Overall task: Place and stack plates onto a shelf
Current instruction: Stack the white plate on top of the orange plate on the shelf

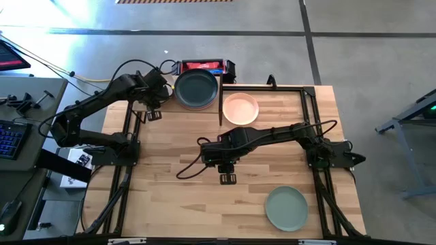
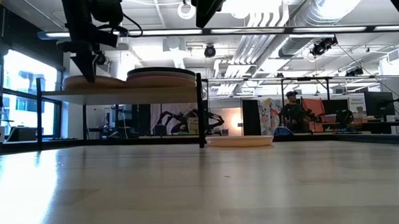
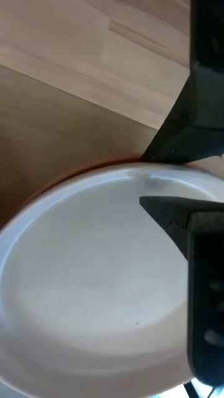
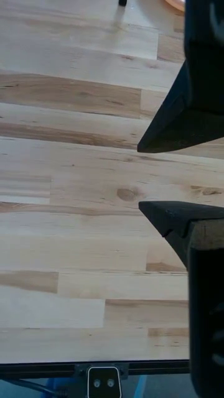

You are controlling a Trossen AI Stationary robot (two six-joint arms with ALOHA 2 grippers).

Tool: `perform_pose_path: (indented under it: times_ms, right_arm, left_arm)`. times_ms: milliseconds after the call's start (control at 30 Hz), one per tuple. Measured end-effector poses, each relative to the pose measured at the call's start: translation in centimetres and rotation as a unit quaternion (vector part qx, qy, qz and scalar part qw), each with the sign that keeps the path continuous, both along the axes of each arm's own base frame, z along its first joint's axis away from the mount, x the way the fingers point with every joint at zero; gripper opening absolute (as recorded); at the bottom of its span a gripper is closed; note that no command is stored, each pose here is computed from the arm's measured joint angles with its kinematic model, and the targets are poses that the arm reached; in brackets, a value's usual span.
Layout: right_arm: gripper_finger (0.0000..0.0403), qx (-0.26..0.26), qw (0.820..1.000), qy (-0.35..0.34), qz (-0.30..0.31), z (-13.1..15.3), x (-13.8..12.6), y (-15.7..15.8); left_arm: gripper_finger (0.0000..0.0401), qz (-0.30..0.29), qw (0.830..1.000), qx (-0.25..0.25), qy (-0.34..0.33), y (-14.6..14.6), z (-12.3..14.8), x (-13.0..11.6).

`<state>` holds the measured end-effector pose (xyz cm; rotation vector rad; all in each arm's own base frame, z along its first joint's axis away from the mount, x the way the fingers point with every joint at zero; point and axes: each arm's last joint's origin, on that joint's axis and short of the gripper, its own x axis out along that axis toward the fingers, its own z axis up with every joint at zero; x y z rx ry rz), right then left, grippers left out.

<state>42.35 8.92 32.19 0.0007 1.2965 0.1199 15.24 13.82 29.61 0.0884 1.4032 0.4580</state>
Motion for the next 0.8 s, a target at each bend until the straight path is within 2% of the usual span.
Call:
perform_pose_path:
  times_ms: [200, 367, 667, 800]
  right_arm:
    - [0.0114, -0.001, 1.0, 0.0, 0.004, 0.0, 0.0, 0.0]
    - [0.0114, -0.001, 1.0, 0.001, 0.004, 0.0, 0.0, 0.0]
    - [0.0114, -0.001, 1.0, 0.001, 0.004, 0.0, 0.0, 0.0]
    - [0.0114, -0.001, 1.0, 0.0, 0.004, 0.0, 0.0, 0.0]
  left_arm:
    - [0.0112, 0.014, 0.999, -0.028, -0.022, -0.2, 0.0, 0.0]
    - [0.0128, 0.014, 0.999, -0.04, -0.018, -0.4, -0.1, -0.1]
    - [0.0122, 0.019, 0.999, -0.042, -0.019, -0.4, -0.1, -0.1]
    - [0.0118, 0.024, 0.999, -0.029, -0.034, -0.3, 1.4, -0.1]
